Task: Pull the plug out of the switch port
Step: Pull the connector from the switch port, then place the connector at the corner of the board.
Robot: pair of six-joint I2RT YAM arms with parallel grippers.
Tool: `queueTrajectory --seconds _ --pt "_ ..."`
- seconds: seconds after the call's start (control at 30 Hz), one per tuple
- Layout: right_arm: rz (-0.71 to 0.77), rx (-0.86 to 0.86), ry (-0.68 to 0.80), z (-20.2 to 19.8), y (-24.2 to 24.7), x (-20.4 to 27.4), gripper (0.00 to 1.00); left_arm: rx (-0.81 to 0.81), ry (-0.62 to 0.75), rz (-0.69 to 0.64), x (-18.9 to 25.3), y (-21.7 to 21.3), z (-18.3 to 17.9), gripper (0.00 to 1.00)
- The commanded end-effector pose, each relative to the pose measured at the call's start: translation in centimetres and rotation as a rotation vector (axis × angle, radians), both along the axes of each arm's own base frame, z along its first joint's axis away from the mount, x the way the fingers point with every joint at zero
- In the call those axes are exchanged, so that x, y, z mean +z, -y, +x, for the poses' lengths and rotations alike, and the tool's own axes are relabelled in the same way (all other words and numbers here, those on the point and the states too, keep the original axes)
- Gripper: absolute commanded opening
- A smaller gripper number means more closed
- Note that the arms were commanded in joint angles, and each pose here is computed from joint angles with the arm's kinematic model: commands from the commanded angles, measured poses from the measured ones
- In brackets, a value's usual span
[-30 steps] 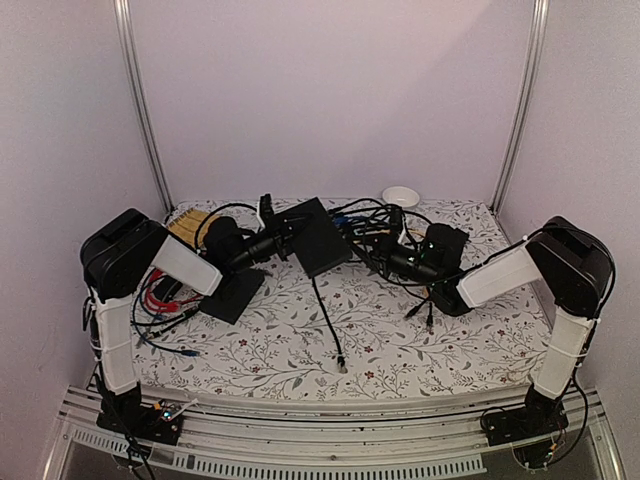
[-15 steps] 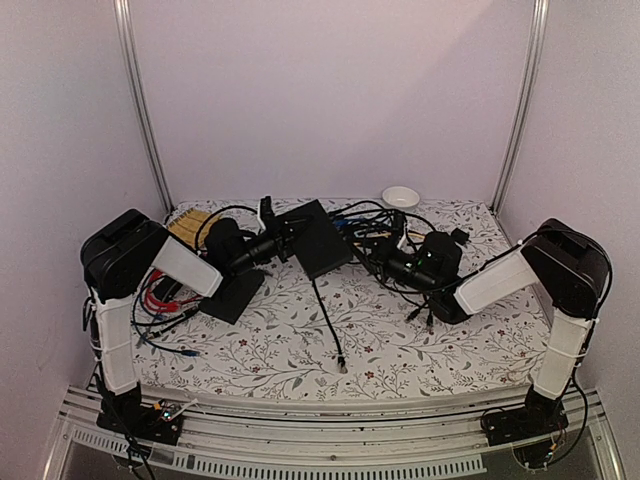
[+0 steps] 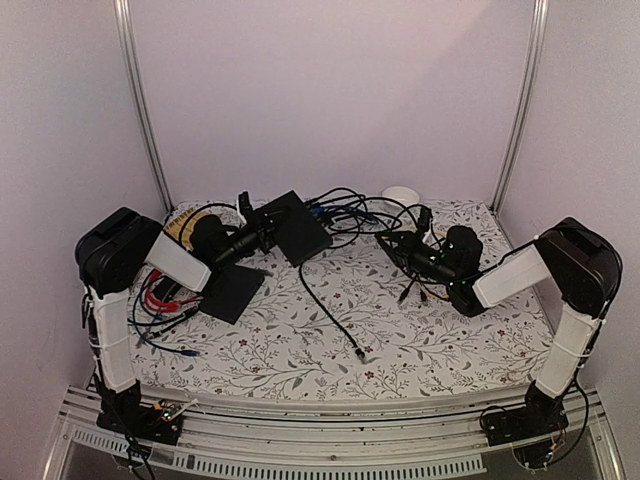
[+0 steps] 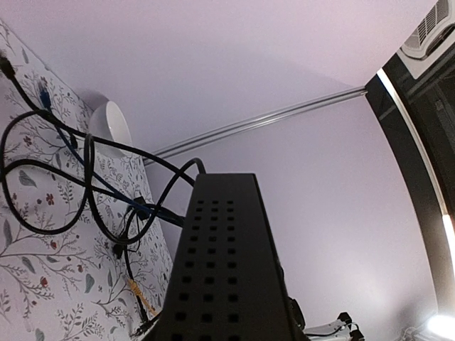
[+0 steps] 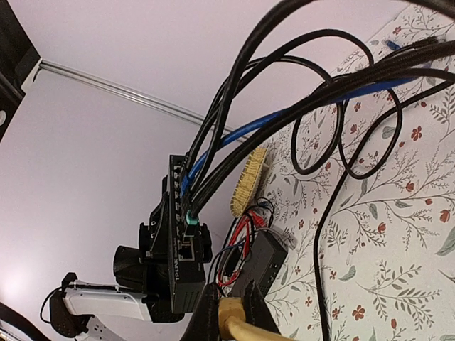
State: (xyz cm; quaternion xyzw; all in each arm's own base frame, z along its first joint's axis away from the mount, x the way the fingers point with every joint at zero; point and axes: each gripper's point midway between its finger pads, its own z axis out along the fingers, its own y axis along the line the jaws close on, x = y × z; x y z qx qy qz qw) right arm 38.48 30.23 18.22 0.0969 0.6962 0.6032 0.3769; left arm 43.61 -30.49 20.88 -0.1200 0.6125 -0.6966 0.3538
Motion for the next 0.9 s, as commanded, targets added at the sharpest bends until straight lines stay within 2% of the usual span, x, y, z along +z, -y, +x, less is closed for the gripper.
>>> queueTrajectory --seconds 0.0,0.27,0.5,0.6,0.67,0.87 --pt "-0.003 0.052 0.047 -0.9 -0.8 1.7 0.02 0.011 0.187 -0.11 6.8 -0.8 -1.6 0.0" --pt "-0.036 0.179 0.133 -2.7 -2.1 5.9 0.02 0.025 0.206 -0.057 6.7 -0.7 -1.1 0.0" --pt "-0.117 0.204 0.186 -4.4 -1.5 8.6 0.02 0.028 0.229 -0.042 7.4 -0.4 -0.7 0.0" --pt "-0.134 0.185 0.194 -4.8 -0.8 9.1 0.02 0.027 0.234 -0.027 7.4 -0.2 -0.5 0.0" --pt "-0.14 0.161 0.204 -4.7 -0.1 9.7 0.02 0.028 0.271 -0.037 9.3 -0.4 -1.1 0.0" --pt "-0.157 0.045 0.253 -2.8 2.9 11.6 0.02 0.012 0.276 -0.005 8.9 -0.4 -1.9 0.0"
